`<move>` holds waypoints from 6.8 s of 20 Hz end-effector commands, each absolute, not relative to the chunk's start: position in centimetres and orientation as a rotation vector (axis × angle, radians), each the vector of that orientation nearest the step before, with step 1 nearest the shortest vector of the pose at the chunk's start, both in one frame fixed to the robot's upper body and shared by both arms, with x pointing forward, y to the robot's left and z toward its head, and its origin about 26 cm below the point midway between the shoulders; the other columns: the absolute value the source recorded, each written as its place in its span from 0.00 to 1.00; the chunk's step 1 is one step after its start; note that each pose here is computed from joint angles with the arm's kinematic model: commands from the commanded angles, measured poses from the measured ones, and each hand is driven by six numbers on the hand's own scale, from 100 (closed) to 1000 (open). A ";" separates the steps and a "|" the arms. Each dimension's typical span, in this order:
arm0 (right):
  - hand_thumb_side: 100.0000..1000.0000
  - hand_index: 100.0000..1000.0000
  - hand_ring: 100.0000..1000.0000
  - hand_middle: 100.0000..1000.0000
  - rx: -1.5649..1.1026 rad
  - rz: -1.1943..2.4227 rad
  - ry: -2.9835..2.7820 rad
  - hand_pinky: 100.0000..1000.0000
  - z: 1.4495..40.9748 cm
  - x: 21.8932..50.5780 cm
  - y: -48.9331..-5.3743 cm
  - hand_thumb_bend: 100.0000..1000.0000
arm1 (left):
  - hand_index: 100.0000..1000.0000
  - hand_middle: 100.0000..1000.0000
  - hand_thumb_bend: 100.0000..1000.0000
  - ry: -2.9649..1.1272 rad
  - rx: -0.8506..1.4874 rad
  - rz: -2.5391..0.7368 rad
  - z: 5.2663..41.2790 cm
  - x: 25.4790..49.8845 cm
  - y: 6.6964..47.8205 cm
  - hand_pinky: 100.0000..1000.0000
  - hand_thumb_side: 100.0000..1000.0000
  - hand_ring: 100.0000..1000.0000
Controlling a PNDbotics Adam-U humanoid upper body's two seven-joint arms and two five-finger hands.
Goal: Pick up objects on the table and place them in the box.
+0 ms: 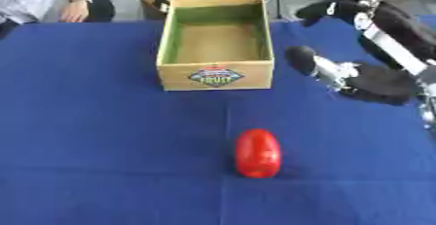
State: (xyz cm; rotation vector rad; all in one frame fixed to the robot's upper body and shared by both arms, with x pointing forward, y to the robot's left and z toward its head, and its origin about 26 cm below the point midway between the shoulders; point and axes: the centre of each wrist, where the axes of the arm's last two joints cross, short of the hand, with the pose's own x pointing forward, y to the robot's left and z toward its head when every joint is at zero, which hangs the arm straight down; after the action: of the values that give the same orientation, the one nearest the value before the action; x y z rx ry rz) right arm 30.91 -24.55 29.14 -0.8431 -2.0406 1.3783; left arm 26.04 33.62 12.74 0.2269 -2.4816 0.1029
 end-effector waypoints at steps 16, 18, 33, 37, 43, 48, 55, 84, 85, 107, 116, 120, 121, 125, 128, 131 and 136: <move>0.73 0.95 0.96 0.72 -0.792 1.672 -1.792 0.92 29.8 30.4 -23.3 0.62 | 0.76 0.44 0.31 -2.506 0.226 0.054 13.8 26.0 33.8 0.26 0.66 0.29; 0.70 0.95 0.96 0.71 -0.781 1.682 -1.757 0.92 29.8 30.4 -23.2 0.63 | 0.76 0.44 0.31 -2.505 0.225 0.052 13.8 26.0 33.8 0.26 0.65 0.29; 0.61 0.93 0.95 0.71 -0.820 1.796 -1.555 0.90 28.2 30.4 -21.6 0.64 | 0.76 0.44 0.31 -2.502 0.223 0.049 13.9 26.1 33.7 0.26 0.65 0.29; 0.60 0.93 0.94 0.71 -0.833 1.814 -1.518 0.89 27.6 30.7 -21.4 0.64 | 0.76 0.43 0.31 -2.500 0.224 0.048 13.9 26.1 33.7 0.26 0.65 0.29; 0.58 0.93 0.94 0.72 -0.825 1.864 -1.474 0.89 26.8 31.0 -20.9 0.64 | 0.76 0.43 0.31 -2.500 0.221 0.048 13.9 26.1 33.7 0.26 0.64 0.29; 0.58 0.92 0.93 0.72 -0.864 1.892 -1.436 0.87 25.9 31.5 -20.4 0.62 | 0.76 0.43 0.31 -2.500 0.214 0.044 13.9 26.2 33.6 0.26 0.64 0.29; 0.59 0.92 0.92 0.73 -0.916 1.886 -1.402 0.86 24.4 32.6 -20.4 0.60 | 0.75 0.43 0.31 -2.499 0.209 0.043 13.8 26.2 33.5 0.26 0.64 0.29; 0.54 0.68 0.86 0.46 -0.785 1.856 -1.395 0.85 22.3 33.7 -20.1 0.40 | 0.75 0.43 0.31 -2.498 0.202 0.040 13.7 26.2 33.3 0.25 0.64 0.29; 0.53 0.67 0.86 0.46 -0.783 1.849 -1.404 0.85 22.3 33.7 -20.1 0.39 | 0.75 0.43 0.31 -2.498 0.202 0.039 13.7 26.2 33.3 0.25 0.64 0.29; 0.41 0.51 0.77 0.33 -0.935 1.650 -1.705 0.78 28.5 32.0 -19.4 0.00 | 0.75 0.43 0.31 -2.492 0.207 0.033 13.7 26.2 33.5 0.26 0.64 0.29; 0.41 0.48 0.75 0.30 -1.071 1.535 -1.868 0.74 32.2 31.6 -18.7 0.00 | 0.75 0.43 0.31 -2.484 0.207 0.033 13.6 26.1 33.5 0.25 0.64 0.29; 0.40 0.47 0.74 0.30 -1.111 1.476 -1.939 0.74 33.7 32.1 -17.7 0.00 | 0.75 0.43 0.31 -2.480 0.205 0.032 13.4 26.0 33.5 0.25 0.64 0.29; 0.40 0.46 0.74 0.29 -1.111 1.464 -1.950 0.74 33.9 32.4 -17.4 0.00 | 0.75 0.43 0.31 -2.479 0.204 0.032 13.4 26.0 33.5 0.25 0.64 0.29; 0.40 0.46 0.74 0.29 -1.107 1.442 -1.962 0.73 34.3 33.2 -16.9 0.00 | 0.75 0.43 0.31 -2.477 0.203 0.032 13.3 25.9 33.4 0.25 0.64 0.29; 0.40 0.46 0.73 0.29 -1.140 1.385 -1.990 0.72 35.2 34.1 -16.0 0.00 | 0.75 0.43 0.31 -2.470 0.193 0.026 13.1 25.9 33.3 0.25 0.64 0.29; 0.40 0.46 0.73 0.29 -1.173 1.382 -1.988 0.72 35.6 35.3 -15.2 0.00 | 0.75 0.43 0.31 -2.471 0.194 0.027 13.1 25.9 33.4 0.25 0.64 0.29; 0.37 0.41 0.72 0.25 -1.219 1.273 -2.010 0.71 36.9 36.8 -14.0 0.00 | 0.75 0.43 0.31 -2.467 0.178 0.020 13.0 25.9 33.2 0.25 0.64 0.29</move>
State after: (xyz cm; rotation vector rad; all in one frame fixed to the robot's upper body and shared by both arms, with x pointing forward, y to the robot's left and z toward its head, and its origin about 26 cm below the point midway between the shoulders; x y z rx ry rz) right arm 36.68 -14.07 35.84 -1.1810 -1.9878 1.3237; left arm 26.04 33.21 12.46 0.1815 -2.4474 0.0443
